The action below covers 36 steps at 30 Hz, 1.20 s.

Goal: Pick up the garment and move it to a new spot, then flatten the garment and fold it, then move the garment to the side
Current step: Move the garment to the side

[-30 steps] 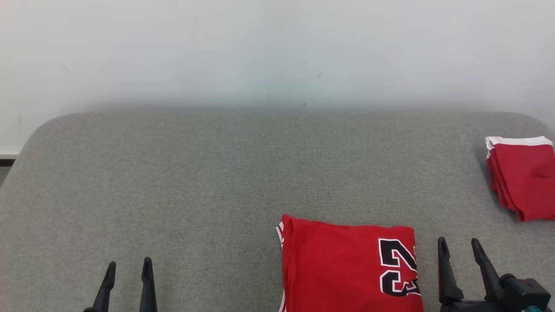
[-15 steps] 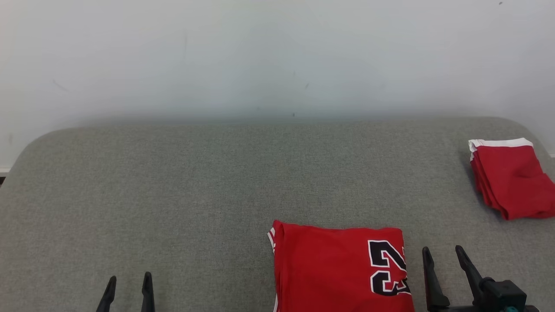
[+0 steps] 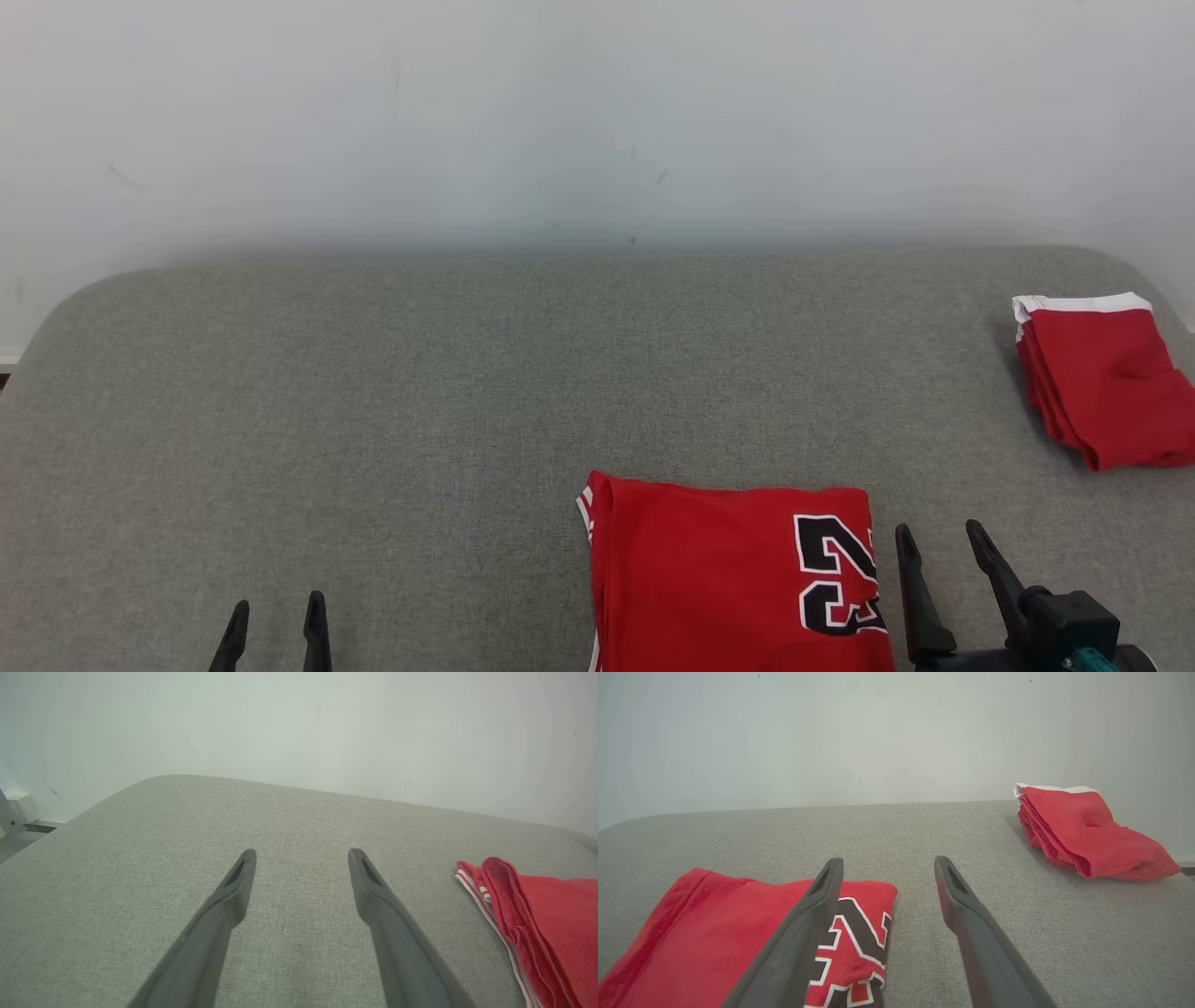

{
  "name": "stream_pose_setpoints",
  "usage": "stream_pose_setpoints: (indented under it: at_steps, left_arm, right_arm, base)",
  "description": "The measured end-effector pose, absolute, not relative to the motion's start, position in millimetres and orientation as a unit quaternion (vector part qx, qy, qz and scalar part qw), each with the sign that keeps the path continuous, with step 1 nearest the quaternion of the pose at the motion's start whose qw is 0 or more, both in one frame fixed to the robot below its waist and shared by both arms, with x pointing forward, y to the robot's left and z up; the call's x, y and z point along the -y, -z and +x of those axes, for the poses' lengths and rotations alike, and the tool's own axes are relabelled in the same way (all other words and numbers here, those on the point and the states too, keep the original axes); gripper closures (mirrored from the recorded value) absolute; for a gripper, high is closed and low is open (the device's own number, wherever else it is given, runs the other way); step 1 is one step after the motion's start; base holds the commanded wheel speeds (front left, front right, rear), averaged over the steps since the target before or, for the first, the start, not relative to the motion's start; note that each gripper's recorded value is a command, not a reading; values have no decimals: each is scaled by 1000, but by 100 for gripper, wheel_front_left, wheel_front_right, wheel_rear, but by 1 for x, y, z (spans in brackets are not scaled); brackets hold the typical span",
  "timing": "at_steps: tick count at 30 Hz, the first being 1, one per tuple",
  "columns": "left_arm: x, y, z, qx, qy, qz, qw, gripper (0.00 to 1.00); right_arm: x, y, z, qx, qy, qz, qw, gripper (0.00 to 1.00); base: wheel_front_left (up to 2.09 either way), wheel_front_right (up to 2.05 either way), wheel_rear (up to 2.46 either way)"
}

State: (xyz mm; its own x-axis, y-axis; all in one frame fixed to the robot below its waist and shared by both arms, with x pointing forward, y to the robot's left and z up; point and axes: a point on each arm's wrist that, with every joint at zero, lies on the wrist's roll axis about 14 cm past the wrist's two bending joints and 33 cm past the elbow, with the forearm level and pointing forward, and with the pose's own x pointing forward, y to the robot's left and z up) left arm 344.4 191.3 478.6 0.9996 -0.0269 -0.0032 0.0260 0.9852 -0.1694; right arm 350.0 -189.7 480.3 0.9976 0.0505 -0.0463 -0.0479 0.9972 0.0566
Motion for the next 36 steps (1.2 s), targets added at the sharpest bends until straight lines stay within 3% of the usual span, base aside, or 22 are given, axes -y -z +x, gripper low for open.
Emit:
stream_pose_setpoints:
  at_steps: [6, 13, 18, 36]
  left_arm:
    - [-190, -478, 345, -2, 13, -88, 996, 0]
    - [-188, -477, 346, -4, 14, -87, 996, 0]
    - [-185, -475, 348, -8, 18, -88, 996, 0]
    - [-194, -462, 357, -25, 2, -91, 996, 0]
  right_arm:
    - [190, -480, 354, -35, -25, 27, 999, 0]
    - [177, -443, 351, -207, -42, 67, 975, 0]
    - [190, -426, 339, -327, -25, 64, 942, 0]
    - [173, -391, 346, -452, -50, 55, 889, 0]
  base:
    - [0, 0, 0]
    - [0, 0, 0]
    - [0, 0, 0]
    - [0, 0, 0]
